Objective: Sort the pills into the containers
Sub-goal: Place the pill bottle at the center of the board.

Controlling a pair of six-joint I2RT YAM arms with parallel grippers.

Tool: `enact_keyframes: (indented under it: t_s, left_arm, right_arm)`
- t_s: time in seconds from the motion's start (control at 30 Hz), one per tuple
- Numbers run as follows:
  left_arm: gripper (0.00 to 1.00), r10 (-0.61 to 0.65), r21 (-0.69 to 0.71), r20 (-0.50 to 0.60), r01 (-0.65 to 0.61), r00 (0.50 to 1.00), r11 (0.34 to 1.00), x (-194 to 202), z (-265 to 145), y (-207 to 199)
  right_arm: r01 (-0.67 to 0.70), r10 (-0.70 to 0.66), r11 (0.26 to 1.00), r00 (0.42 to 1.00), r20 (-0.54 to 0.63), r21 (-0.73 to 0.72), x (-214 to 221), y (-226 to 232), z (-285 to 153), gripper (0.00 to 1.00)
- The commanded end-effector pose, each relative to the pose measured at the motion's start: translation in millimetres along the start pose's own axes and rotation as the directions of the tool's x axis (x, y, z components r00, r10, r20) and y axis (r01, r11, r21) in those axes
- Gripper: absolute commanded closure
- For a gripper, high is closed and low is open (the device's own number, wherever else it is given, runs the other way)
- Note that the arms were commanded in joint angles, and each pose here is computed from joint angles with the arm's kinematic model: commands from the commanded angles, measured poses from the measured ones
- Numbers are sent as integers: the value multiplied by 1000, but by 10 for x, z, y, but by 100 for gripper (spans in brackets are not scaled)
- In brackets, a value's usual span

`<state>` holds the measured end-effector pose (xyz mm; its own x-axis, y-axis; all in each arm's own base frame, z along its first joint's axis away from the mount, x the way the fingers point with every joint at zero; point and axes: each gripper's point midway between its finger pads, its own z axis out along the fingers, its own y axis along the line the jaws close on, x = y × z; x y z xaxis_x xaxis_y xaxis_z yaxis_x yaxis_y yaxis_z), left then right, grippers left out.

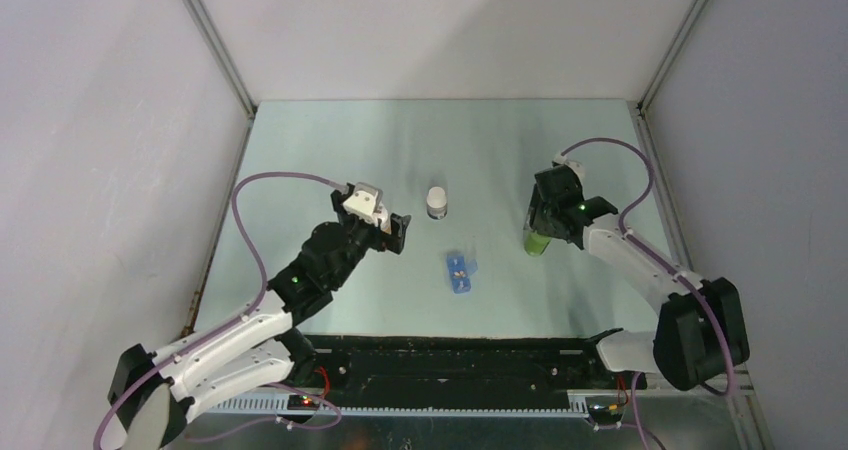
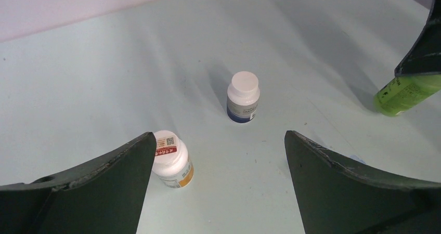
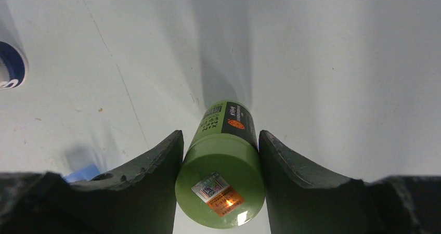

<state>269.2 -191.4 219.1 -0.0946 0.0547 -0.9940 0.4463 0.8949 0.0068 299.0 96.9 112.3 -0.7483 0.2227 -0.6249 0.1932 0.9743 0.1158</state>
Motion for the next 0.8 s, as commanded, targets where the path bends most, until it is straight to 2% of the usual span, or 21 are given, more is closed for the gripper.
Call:
enact_keyframes:
  t_s: [0.0, 0.23, 0.3, 0.37, 0.4, 0.47, 0.57, 0.7, 0.77]
  left_arm:
    - [1, -124, -67, 5, 124, 992, 990, -96, 62, 114]
    - [1, -218, -194, 92, 232, 972, 953, -35, 7, 386]
    - [1, -239, -217, 70, 248, 969, 944, 27, 2, 418]
    - [1, -270, -233, 28, 268, 963, 935, 18, 27, 427]
    - [1, -285, -246, -23, 271, 958, 931, 117, 20, 416]
    - [1, -312, -234, -78, 287, 947, 929, 175, 61, 344]
    - [1, -394, -132, -141, 377, 908, 917, 286, 116, 67]
    - [1, -523, -21, -187, 529, 832, 848, 390, 185, -265]
    - [4, -571, 6, -229, 588, 788, 809, 496, 216, -412]
  right_arm:
    - [-6, 6, 1000, 996, 87, -6, -212, 91, 168, 60]
    - [21, -19, 1000, 993, 116, -19, -261, 229, 264, 62]
    - [22, -23, 1000, 994, 108, 17, -244, 181, 308, 58]
    - [20, -25, 999, 995, 102, 50, -231, 132, 346, 46]
    - [23, -28, 998, 995, 98, 58, -221, 124, 361, 35]
    - [28, -33, 998, 995, 93, 54, -231, 135, 341, 19]
    - [42, -42, 999, 997, 71, 6, -307, 211, 185, 4]
    - [50, -43, 997, 994, 102, -67, -455, 223, -122, 1]
    - [36, -26, 995, 994, 107, -96, -469, 205, -262, 4]
